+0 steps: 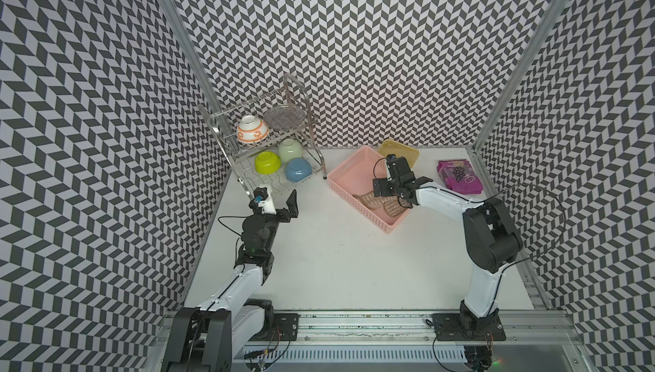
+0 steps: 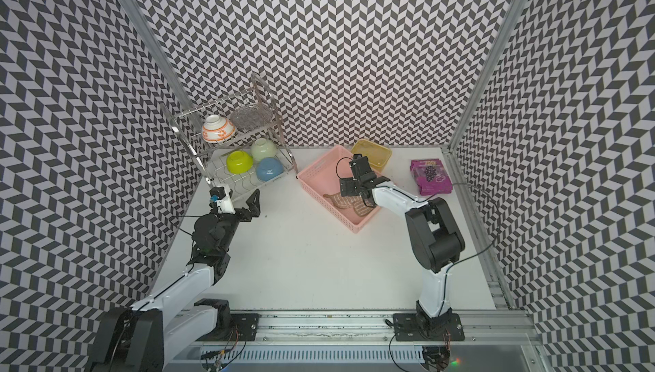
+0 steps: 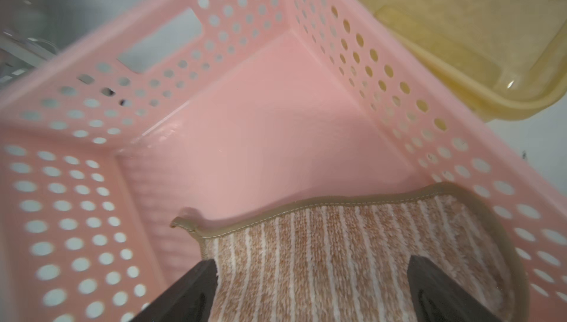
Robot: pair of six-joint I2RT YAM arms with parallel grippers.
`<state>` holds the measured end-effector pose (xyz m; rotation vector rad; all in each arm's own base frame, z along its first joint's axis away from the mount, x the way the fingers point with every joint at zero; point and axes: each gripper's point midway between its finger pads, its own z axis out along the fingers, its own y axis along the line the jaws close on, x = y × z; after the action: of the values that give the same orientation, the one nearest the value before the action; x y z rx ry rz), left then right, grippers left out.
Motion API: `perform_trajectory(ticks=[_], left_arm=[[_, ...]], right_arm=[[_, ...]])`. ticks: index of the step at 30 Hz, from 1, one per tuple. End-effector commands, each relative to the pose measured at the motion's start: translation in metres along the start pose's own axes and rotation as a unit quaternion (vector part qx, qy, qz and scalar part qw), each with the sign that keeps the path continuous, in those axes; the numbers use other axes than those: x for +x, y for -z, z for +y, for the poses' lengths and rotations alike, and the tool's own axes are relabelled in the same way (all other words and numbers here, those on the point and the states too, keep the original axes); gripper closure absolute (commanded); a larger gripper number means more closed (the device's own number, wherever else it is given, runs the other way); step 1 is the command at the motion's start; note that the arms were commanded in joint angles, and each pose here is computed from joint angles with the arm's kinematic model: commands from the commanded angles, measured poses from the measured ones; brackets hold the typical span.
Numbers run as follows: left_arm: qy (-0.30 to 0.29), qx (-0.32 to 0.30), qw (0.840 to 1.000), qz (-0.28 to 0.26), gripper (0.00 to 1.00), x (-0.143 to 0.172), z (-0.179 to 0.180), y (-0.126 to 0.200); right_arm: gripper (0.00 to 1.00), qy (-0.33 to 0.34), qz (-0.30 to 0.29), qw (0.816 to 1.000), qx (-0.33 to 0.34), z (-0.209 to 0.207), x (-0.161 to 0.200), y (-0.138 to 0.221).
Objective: Fold the square dishcloth
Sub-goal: Pick up the cleaning item from the bin.
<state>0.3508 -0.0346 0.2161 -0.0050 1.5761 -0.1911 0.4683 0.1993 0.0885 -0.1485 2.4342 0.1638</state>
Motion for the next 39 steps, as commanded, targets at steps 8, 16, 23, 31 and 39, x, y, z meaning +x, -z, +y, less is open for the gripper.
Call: perform_trajectory(ticks=[8, 16, 23, 31, 39], left_arm=[[-0.003, 0.000, 1.000, 0.014, 0.00, 0.005, -0.002, -0.005], [-0.002, -0.005, 1.000, 0.007, 0.00, 0.001, 0.000, -0.002], [0.001, -0.020, 1.000, -0.009, 0.00, -0.008, 0.005, 0.004], [0.014, -0.045, 0.999, -0.025, 0.00, -0.026, 0.011, 0.008], [0.065, -0.039, 0.997, -0.034, 0.00, -0.049, 0.007, 0.010]], right_arm=[[0.29, -0.014, 0.053, 0.998, 0.017, -0.004, 0.029, -0.024], [0.76, -0.011, 0.052, 0.999, -0.002, 0.005, 0.017, -0.024], [1.00, -0.005, -0.029, 0.999, -0.023, 0.014, -0.042, 0.026], [1.00, 0.002, -0.127, 0.989, -0.077, 0.030, -0.094, 0.106], [1.00, 0.057, -0.187, 0.966, -0.171, 0.093, -0.102, 0.188]])
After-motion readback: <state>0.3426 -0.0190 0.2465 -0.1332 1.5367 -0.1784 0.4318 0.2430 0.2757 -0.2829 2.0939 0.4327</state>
